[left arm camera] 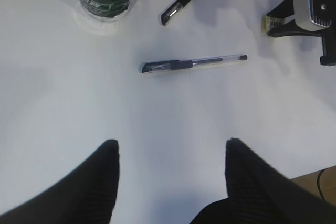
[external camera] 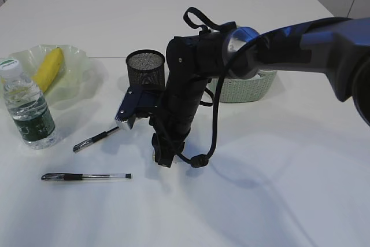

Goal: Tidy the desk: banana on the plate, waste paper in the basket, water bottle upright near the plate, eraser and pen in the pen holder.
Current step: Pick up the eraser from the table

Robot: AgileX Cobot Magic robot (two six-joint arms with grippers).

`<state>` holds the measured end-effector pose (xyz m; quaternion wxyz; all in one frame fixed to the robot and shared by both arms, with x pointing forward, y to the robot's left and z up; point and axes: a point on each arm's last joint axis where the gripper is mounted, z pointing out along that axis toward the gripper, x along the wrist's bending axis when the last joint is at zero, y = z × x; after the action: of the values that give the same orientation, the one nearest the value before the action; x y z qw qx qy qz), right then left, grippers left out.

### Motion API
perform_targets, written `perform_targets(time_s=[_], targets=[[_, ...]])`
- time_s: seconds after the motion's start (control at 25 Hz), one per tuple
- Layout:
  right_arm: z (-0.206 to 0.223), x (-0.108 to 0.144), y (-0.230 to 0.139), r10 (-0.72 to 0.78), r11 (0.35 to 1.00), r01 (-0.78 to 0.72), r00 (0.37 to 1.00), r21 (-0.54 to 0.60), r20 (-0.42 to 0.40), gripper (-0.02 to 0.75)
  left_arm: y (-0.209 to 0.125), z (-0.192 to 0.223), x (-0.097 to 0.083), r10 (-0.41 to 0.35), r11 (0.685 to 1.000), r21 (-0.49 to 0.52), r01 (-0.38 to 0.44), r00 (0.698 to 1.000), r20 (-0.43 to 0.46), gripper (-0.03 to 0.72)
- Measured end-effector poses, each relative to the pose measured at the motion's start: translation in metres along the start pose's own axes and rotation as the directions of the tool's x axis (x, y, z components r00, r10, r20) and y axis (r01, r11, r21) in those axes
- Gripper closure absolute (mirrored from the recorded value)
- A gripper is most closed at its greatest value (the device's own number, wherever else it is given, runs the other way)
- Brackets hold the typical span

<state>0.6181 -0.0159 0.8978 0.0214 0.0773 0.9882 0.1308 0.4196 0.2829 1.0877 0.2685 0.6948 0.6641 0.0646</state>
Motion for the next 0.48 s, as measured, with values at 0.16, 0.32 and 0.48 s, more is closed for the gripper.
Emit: perform_targets(time_s=[0.16, 0.32, 0.48], targets=[[0.0, 0.0, 0.0, 0.0, 1.0, 0.0, 1.0, 0.001, -0.004, 0.563, 0.0, 0.0, 0.0, 0.0, 1.0, 0.0, 0.0, 1.0, 0.0, 0.235], [-0.003, 0.001, 0.001, -0.001, 1.0, 0.001, 1.0, 0.002, -0.007, 0.565, 0.0, 0.0, 0.0, 0.0, 1.0, 0.0, 0.0, 1.0, 0.0, 0.235], [-0.02, 0.0, 0.004, 0.006, 1.0, -0.005, 1.0, -0.029, 0.009, 0.565, 0.0, 0.0, 0.0, 0.0, 1.0, 0.0, 0.0, 1.0, 0.0, 0.235]])
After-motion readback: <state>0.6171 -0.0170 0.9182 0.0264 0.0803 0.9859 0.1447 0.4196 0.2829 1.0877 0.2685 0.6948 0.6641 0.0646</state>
